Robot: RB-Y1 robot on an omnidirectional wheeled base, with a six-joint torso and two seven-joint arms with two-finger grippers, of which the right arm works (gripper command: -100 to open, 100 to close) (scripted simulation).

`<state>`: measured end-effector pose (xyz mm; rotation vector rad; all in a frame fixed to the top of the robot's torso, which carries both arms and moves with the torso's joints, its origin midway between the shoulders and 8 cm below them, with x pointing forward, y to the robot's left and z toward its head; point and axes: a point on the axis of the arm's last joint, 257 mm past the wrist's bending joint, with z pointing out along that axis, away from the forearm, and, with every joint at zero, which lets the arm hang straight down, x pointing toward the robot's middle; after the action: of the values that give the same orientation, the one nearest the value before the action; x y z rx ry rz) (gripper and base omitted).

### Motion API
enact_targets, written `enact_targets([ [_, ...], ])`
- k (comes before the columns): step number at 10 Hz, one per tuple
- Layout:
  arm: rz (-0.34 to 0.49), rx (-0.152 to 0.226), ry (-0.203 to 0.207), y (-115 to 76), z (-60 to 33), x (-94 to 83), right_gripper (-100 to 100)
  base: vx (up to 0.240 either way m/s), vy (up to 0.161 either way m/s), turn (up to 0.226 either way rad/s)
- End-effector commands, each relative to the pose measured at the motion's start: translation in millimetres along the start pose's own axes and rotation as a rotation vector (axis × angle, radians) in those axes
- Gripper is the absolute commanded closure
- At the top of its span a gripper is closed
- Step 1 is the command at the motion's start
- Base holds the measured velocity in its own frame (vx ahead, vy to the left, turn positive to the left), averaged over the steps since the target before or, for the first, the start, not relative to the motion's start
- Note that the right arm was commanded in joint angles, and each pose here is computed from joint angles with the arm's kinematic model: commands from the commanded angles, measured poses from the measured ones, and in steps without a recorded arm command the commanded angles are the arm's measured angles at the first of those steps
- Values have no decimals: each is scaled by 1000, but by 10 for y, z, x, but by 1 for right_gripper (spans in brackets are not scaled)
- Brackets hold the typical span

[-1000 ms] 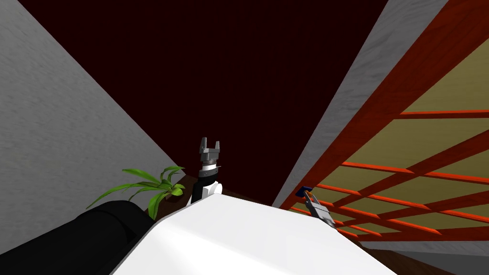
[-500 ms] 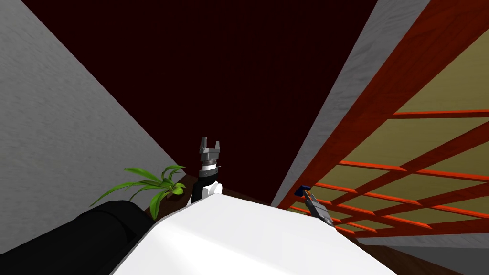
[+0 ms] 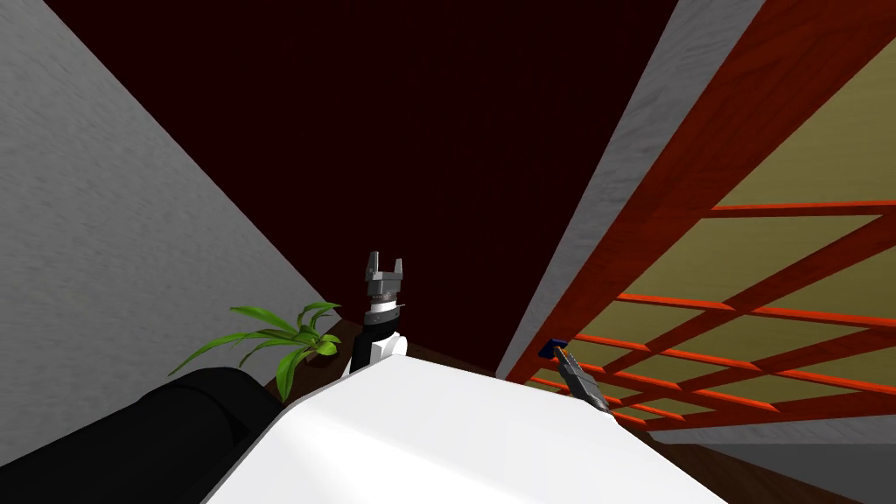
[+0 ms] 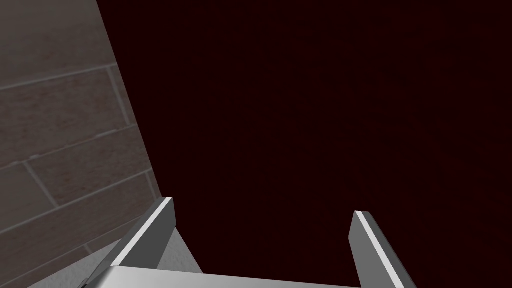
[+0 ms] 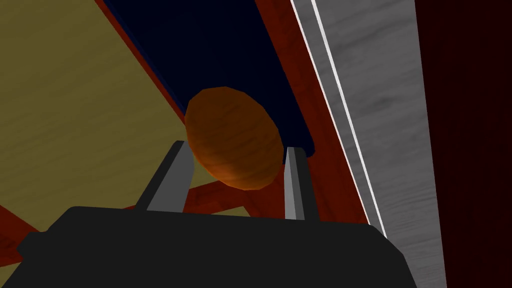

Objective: Pull the door open

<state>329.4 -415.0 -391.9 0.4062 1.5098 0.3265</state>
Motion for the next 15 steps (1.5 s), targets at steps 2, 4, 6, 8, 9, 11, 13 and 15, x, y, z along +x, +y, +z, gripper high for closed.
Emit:
enact_targets([
  [2, 70, -6, 7, 45, 5, 46, 100, -26, -5, -2],
  [4, 138, -11, 10, 72, 26, 52, 100, -29, -9, -3],
  [6, 191, -13, 11, 86, 37, 55, 100, -29, -10, 0],
  [8, 239, -16, 12, 101, 47, 58, 100, -21, -4, -3],
  [9, 241, -16, 12, 101, 47, 58, 100, -21, -7, -1],
  [11, 285, -18, 14, 115, 58, 62, 100, -21, -5, -4],
  [13, 356, -23, 18, 146, 79, 71, 100, -28, -13, -5],
  [15, 408, -25, 20, 162, 90, 76, 100, -29, -11, 5],
])
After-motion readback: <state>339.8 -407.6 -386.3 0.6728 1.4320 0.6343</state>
